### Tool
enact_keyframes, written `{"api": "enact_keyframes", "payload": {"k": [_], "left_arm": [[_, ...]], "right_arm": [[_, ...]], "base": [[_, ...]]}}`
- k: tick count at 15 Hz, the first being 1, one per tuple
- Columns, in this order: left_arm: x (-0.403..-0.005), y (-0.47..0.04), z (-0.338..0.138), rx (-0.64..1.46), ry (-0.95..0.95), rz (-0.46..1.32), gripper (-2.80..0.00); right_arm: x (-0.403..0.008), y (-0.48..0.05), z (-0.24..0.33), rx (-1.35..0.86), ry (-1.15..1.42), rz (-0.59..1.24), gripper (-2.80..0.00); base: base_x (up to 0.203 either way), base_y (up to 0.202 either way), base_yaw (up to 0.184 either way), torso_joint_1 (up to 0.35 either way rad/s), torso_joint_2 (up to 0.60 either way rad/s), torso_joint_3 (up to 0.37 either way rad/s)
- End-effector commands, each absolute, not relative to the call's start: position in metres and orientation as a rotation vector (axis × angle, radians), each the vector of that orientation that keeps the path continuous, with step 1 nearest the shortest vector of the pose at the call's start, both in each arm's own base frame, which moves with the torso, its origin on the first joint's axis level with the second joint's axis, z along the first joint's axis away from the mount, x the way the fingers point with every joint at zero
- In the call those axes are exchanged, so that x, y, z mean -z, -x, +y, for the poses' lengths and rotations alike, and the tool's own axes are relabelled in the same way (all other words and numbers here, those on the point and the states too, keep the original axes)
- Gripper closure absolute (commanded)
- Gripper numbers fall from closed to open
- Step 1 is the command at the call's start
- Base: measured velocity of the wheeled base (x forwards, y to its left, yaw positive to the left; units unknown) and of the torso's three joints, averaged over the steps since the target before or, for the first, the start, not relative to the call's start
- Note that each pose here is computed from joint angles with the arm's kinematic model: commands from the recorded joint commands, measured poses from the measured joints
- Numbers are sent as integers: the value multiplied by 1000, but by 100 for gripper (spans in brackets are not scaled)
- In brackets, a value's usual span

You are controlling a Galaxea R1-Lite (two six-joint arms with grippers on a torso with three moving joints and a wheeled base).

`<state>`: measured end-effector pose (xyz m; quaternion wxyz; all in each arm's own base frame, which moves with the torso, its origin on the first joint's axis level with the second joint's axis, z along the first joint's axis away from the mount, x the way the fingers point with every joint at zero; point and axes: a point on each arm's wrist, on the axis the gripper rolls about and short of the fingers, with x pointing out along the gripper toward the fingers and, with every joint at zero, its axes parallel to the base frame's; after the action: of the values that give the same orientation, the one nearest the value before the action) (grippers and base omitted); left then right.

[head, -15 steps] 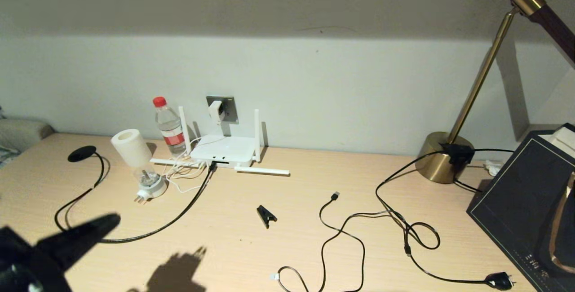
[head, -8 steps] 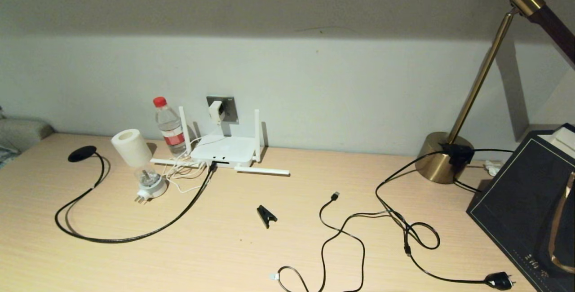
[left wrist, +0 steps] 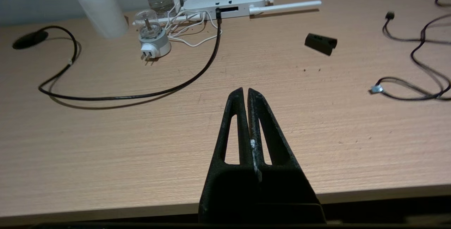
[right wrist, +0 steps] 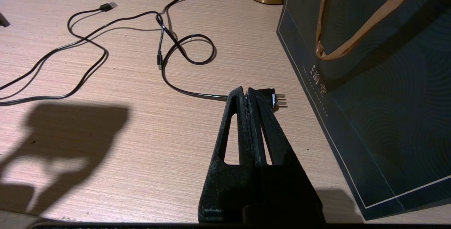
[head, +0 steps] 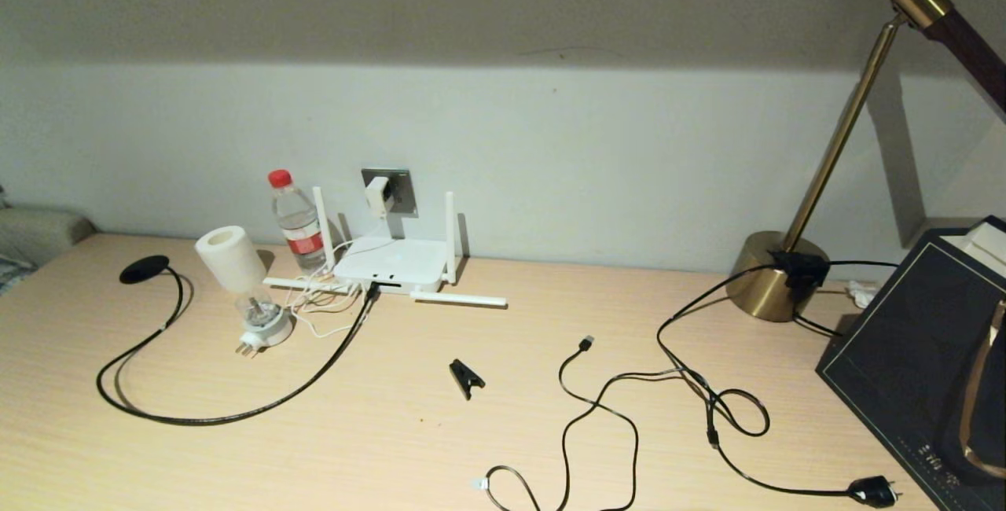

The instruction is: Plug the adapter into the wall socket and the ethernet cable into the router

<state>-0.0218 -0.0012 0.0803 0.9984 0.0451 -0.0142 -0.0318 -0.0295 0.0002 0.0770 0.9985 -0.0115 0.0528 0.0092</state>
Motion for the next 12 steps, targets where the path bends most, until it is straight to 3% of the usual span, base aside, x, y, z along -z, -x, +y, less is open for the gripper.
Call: {"api": "enact_keyframes", "payload": {"k": [1,12], "left_arm": [[-76,22,0,19,4,-28,0],[-76,22,0,3,35,-29,0]], "right_arm": [[-77,29,0,-20,21,109,0],[-76,29,0,-18,18,110,0]], "base": [[0,0,0,0,0,0],[0,0,0,0,0,0]]}}
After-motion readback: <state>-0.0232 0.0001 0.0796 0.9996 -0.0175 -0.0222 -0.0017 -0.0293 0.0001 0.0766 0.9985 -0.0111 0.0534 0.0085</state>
